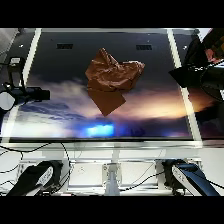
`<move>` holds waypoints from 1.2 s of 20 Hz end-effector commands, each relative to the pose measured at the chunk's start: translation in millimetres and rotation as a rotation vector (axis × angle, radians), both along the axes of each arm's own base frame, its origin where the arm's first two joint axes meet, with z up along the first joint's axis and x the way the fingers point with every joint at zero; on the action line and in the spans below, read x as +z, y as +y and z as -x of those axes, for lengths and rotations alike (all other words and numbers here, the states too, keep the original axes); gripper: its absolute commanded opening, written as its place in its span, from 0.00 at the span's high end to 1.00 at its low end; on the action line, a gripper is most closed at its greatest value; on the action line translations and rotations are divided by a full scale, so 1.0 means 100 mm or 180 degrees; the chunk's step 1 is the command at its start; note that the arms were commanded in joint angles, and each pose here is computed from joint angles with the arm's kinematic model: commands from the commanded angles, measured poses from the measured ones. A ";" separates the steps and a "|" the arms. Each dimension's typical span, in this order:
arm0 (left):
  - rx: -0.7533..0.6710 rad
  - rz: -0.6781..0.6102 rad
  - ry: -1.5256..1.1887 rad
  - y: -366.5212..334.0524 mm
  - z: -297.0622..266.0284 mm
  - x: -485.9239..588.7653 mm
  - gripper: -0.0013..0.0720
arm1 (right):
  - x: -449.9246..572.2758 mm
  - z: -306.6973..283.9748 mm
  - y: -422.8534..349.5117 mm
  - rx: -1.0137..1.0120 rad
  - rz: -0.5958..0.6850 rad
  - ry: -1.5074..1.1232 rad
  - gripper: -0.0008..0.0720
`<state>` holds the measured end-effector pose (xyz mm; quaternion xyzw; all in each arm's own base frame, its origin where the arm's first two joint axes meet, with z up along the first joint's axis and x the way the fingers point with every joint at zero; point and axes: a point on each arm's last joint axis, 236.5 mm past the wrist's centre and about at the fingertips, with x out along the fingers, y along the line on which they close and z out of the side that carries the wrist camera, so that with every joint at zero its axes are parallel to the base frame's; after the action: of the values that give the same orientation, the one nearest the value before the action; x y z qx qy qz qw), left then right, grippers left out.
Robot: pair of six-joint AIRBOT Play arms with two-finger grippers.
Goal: Fold the clothes and pants, and hang the long-sleeved shirts on hangers.
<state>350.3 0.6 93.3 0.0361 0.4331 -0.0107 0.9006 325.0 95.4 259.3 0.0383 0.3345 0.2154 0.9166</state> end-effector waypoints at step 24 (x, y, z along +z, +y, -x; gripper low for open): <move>-0.0002 0.0002 0.0006 0.00 0.00 -0.01 0.95 | 0.28 -0.21 -0.01 -0.0168 -0.0199 -0.0402 0.04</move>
<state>350.5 0.6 93.2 0.0358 0.4331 -0.0107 0.9006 338.7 92.9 274.6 0.0456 0.2956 0.2054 0.9318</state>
